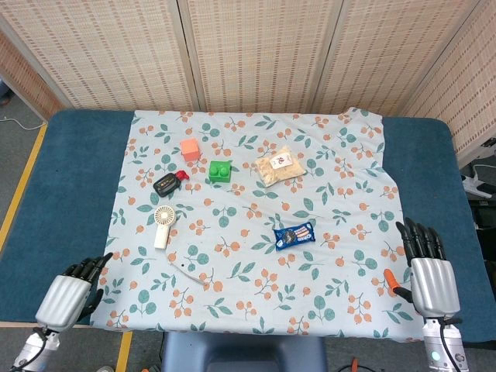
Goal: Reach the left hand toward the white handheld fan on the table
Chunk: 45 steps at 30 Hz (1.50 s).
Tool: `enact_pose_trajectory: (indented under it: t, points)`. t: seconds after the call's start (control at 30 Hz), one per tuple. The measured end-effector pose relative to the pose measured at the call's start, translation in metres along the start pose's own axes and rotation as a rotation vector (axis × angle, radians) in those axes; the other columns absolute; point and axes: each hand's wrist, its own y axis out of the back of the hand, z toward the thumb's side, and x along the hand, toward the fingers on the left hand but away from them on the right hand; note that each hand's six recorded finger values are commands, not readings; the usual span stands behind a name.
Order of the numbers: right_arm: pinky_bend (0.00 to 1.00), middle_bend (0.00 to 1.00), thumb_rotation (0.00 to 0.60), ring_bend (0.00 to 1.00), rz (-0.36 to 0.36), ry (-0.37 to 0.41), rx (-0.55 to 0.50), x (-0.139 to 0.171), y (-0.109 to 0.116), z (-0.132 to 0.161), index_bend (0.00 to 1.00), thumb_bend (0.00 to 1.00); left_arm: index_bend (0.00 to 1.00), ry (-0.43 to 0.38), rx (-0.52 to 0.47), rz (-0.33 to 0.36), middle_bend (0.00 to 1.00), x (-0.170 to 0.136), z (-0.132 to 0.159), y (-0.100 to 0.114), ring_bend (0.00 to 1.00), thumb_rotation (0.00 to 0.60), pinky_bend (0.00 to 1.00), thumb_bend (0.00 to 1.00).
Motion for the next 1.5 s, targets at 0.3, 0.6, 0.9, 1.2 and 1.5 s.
enact_pose_trajectory:
  t: [0.3,0.6,0.9,1.2,1.5]
  points:
    - [0.0,0.0,0.6,0.0,-0.04,0.026,0.037,0.0,0.004,0.009,0.0,0.19,0.0,-0.066,0.027,-0.119,0.86,0.059,0.021,-0.04,0.79,0.6,0.91,0.84]
    - [0.0,0.0,0.6,0.0,0.002,-0.008,0.032,-0.002,-0.005,0.003,0.0,0.19,0.0,-0.044,0.022,-0.162,0.92,0.089,0.019,-0.056,0.86,0.6,0.98,0.85]
    - [0.0,0.0,0.6,0.0,0.017,-0.026,0.039,-0.004,-0.008,-0.001,0.0,0.18,0.0,-0.005,-0.001,-0.139,0.92,0.112,0.012,-0.059,0.87,0.6,0.99,0.85]
    - [0.0,0.0,0.6,0.0,0.032,-0.033,0.036,-0.005,-0.012,-0.002,0.0,0.18,0.0,-0.014,0.009,-0.128,0.92,0.124,0.018,-0.062,0.87,0.6,0.99,0.89]
    - [0.0,0.0,0.6,0.0,0.034,-0.047,0.042,-0.004,-0.011,-0.005,0.0,0.19,0.0,-0.043,0.022,-0.127,0.93,0.135,0.031,-0.065,0.87,0.6,0.99,0.92]
